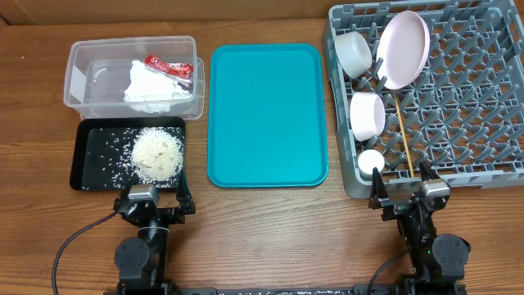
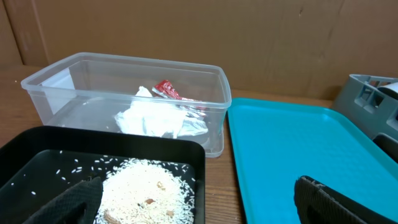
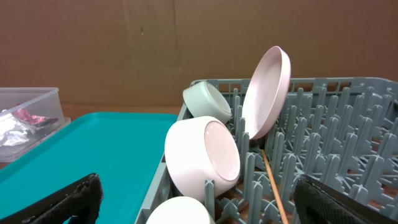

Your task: Sort waste into correct bins and load items into the dishwasher

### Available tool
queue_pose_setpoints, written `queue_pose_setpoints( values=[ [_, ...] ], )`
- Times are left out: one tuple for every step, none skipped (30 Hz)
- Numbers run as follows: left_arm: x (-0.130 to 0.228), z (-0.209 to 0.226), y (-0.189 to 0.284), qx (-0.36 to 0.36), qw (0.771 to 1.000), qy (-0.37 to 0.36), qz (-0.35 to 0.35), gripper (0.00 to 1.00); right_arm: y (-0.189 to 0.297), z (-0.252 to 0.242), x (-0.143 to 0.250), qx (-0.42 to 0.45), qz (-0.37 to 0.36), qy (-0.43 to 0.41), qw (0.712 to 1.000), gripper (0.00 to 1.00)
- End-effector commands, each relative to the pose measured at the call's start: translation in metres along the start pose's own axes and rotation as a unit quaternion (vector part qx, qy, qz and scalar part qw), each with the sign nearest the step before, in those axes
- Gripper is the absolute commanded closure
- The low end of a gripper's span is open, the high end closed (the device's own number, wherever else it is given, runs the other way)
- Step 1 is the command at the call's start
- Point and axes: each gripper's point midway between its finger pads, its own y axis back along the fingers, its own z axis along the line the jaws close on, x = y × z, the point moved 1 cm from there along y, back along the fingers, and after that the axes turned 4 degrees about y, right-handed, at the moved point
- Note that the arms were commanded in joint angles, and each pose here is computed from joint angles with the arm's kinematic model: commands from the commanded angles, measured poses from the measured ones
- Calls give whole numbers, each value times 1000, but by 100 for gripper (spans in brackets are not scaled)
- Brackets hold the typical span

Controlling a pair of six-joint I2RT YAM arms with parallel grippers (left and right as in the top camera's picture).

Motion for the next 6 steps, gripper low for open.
queue_pose_setpoints(
  values=[
    [-1,1,0,-4,1000,-7,-4,0,0,-1,2,4,-1,-1,1000,0],
    [-1,1,0,-4,1000,-7,-4,0,0,-1,2,4,-1,-1,1000,0],
    [-1,1,0,-4,1000,-7,-4,0,0,-1,2,4,-1,-1,1000,0],
    [-1,1,0,-4,1000,-7,-4,0,0,-1,2,4,-1,-1,1000,0],
    [-1,1,0,-4,1000,-7,-4,0,0,-1,2,4,-1,-1,1000,0],
    [-1,1,0,-4,1000,-7,-4,0,0,-1,2,4,-1,-1,1000,0]
  ],
)
